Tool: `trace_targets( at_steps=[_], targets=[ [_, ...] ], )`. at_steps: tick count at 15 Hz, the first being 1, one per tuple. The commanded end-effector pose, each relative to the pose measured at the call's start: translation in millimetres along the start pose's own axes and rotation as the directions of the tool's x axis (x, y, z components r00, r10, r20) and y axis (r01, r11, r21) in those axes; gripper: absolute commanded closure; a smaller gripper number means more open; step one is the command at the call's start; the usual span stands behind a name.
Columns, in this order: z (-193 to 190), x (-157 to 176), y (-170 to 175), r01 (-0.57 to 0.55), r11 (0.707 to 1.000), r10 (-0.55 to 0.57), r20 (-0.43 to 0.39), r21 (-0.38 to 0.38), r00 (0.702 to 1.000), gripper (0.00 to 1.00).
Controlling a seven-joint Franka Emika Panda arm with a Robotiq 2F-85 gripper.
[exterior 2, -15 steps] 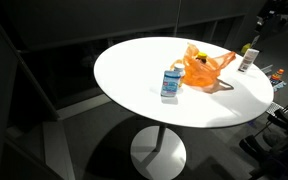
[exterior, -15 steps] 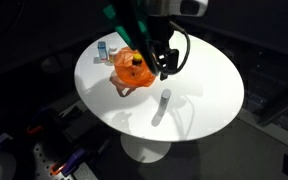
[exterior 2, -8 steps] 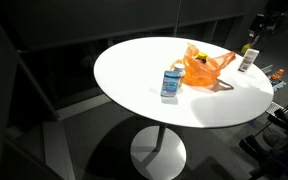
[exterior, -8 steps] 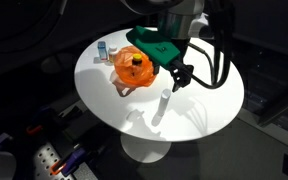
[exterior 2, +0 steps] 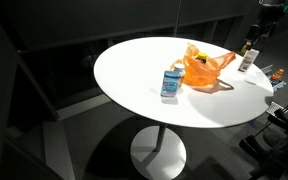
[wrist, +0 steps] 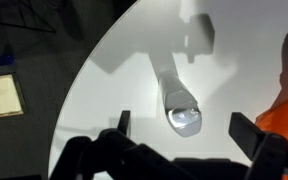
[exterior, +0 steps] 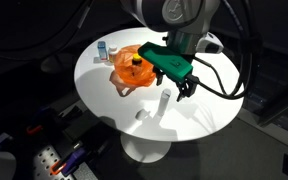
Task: Pick up the longest white container from the table and put it in the orange plastic bag
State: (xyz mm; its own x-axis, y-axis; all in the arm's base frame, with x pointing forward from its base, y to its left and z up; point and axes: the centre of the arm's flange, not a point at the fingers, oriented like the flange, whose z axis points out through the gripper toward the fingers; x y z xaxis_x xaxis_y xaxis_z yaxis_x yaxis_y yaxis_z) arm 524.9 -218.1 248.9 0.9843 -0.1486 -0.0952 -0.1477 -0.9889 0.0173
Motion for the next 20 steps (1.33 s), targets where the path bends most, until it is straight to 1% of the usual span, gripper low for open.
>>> trace_targets(
  at_steps=[1, 4, 5, 6, 7, 8, 9, 10, 13, 14, 17, 20],
  targets=[
    [6, 12, 4, 0.04, 0.999, -0.04, 0.027, -0.021, 0.999, 0.0],
    [12, 13, 1, 0.049, 0.998, -0.048, 0.041, -0.03, 0.998, 0.0],
    [15, 13, -1, 0.05, 0.998, -0.049, 0.043, -0.034, 0.998, 0.25],
    [16, 14, -2, 0.053, 0.998, -0.051, 0.044, -0.038, 0.998, 0.27],
    [18, 15, -3, 0.053, 0.998, -0.051, 0.045, -0.039, 0.998, 0.34],
    [18, 15, -4, 0.053, 0.998, -0.051, 0.046, -0.038, 0.998, 0.44],
    [17, 15, -5, 0.049, 0.998, -0.047, 0.042, -0.035, 0.998, 0.51],
    [15, 14, -6, 0.044, 0.998, -0.042, 0.038, -0.036, 0.998, 0.6],
    [-4, 7, -12, 0.001, 0.999, 0.0, 0.017, -0.043, 1.0, 0.84],
    [-11, 6, -14, -0.014, 0.999, 0.014, 0.014, -0.042, 1.0, 0.89],
    [-36, 2, -26, -0.049, 0.998, 0.049, -0.011, -0.041, 0.999, 0.89],
    [-62, 4, -44, -0.063, 0.997, 0.061, -0.051, -0.038, 0.997, 0.89]
  ],
)
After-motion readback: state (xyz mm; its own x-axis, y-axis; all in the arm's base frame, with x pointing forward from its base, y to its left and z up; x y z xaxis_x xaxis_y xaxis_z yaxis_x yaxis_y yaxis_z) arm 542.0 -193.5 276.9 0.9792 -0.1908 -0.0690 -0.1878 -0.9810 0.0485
